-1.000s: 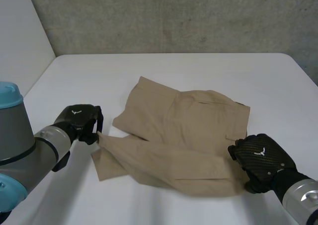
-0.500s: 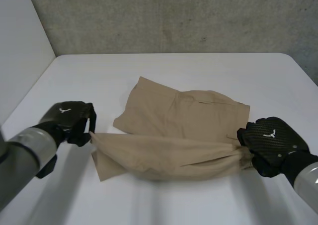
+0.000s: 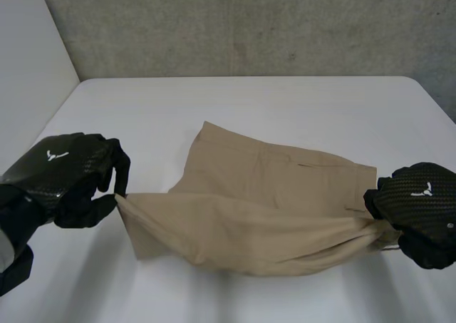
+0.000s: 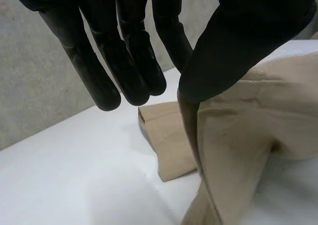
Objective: Fold the shorts.
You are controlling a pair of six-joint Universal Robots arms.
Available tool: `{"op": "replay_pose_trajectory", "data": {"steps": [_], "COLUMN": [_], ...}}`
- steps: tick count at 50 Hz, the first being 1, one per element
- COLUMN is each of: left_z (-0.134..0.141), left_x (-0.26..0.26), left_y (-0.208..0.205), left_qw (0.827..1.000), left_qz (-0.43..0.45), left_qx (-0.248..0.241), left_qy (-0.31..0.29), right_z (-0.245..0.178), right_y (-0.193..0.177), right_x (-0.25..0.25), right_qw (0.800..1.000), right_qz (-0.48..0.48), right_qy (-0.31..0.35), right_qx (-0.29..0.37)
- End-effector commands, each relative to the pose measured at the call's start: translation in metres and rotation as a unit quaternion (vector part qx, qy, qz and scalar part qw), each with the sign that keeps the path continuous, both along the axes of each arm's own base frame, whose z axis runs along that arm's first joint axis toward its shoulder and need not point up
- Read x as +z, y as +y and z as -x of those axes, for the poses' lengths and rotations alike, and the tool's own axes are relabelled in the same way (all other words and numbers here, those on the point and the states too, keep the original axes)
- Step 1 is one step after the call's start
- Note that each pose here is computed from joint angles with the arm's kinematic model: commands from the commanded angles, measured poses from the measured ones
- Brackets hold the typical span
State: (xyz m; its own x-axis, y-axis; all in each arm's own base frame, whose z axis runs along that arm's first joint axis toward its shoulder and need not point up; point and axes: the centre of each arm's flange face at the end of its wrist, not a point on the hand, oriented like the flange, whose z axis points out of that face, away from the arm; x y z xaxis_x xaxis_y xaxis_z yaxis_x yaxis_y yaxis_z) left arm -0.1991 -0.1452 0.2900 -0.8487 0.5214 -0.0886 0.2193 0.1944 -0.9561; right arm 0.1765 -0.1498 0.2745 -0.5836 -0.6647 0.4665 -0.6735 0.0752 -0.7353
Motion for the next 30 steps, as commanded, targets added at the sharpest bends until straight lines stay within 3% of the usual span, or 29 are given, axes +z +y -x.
{"op": "replay_pose_trajectory", "data": {"steps": [1,6,12,18,23,30], "left_z": [0.013,0.026,0.073,0.097,0.129,0.151], "left_x": [-0.020,-0.027,-0.053,-0.078,-0.107,-0.124], "left_y": [-0.048,-0.079,-0.134,-0.169,-0.210,-0.246], "left_qw": [1.000,0.999,0.999,0.998,0.990,0.975], "left_qz": [0.010,0.031,0.039,0.050,0.126,0.214], "left_qx": [0.002,-0.004,-0.029,-0.024,-0.042,-0.042], "left_qy": [0.002,0.008,0.006,-0.020,-0.047,-0.053], "right_z": [0.007,0.008,0.012,0.006,-0.016,-0.037], "right_y": [-0.051,-0.080,-0.126,-0.162,-0.193,-0.226], "right_x": [-0.024,-0.043,-0.059,-0.071,-0.084,-0.106], "right_qw": [0.999,0.996,0.992,0.991,0.992,0.993], "right_qz": [-0.030,-0.064,-0.067,-0.048,-0.014,0.023], "right_qy": [-0.037,-0.055,-0.082,-0.088,-0.079,-0.070], "right_qx": [-0.014,-0.030,-0.068,-0.088,-0.093,-0.096]}}
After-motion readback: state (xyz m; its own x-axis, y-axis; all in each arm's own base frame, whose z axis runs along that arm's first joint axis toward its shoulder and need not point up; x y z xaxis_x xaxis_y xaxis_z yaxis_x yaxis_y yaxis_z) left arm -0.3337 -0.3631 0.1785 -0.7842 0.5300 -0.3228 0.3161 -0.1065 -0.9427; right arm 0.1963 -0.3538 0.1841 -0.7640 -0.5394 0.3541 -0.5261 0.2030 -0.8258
